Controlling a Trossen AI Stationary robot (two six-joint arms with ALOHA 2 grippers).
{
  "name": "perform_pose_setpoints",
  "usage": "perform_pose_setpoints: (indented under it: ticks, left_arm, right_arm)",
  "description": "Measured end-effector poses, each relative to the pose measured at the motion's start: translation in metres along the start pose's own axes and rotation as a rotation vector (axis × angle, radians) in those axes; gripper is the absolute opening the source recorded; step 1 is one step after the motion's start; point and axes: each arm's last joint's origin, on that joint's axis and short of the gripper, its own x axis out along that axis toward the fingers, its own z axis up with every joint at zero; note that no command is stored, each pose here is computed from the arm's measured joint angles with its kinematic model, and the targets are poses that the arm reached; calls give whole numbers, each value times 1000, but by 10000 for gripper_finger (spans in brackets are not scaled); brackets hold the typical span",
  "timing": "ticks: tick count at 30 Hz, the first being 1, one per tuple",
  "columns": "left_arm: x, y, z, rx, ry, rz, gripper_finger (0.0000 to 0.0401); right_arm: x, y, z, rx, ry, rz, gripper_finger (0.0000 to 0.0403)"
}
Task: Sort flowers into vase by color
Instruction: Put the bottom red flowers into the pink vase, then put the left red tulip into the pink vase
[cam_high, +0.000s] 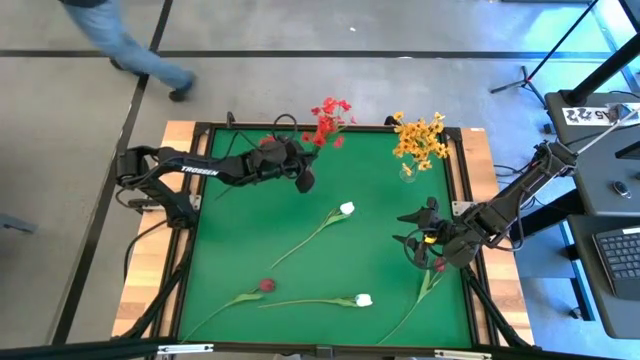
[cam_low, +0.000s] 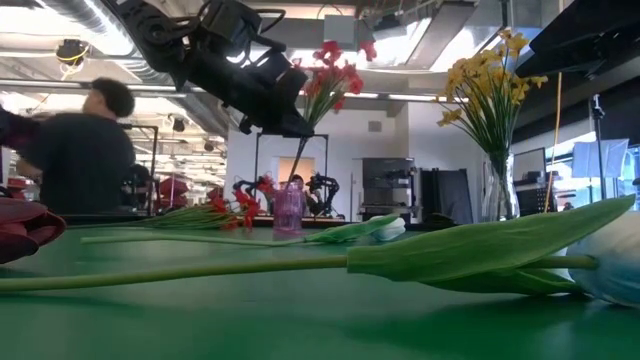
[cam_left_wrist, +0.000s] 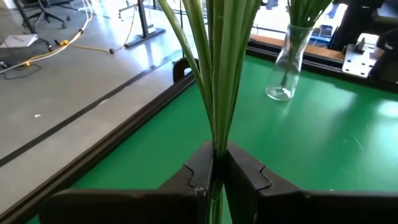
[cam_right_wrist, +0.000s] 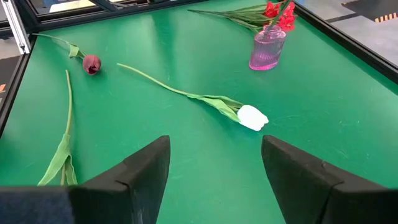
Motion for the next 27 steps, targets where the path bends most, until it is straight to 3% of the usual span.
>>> perform_pose_setpoints:
  ticks: [6, 17, 27]
  left_arm:
    - [-2, -1, 1, 1, 5, -32, 43]
    - [-9, 2, 3, 9, 33, 6, 134]
    - [-51, 1, 16, 40, 107, 19, 166]
  right_arm:
    - [0, 0, 0, 0, -1, -1, 253]
    - [0, 0, 0, -1, -1, -2, 253]
    - [0, 0, 0, -1, -2, -4, 253]
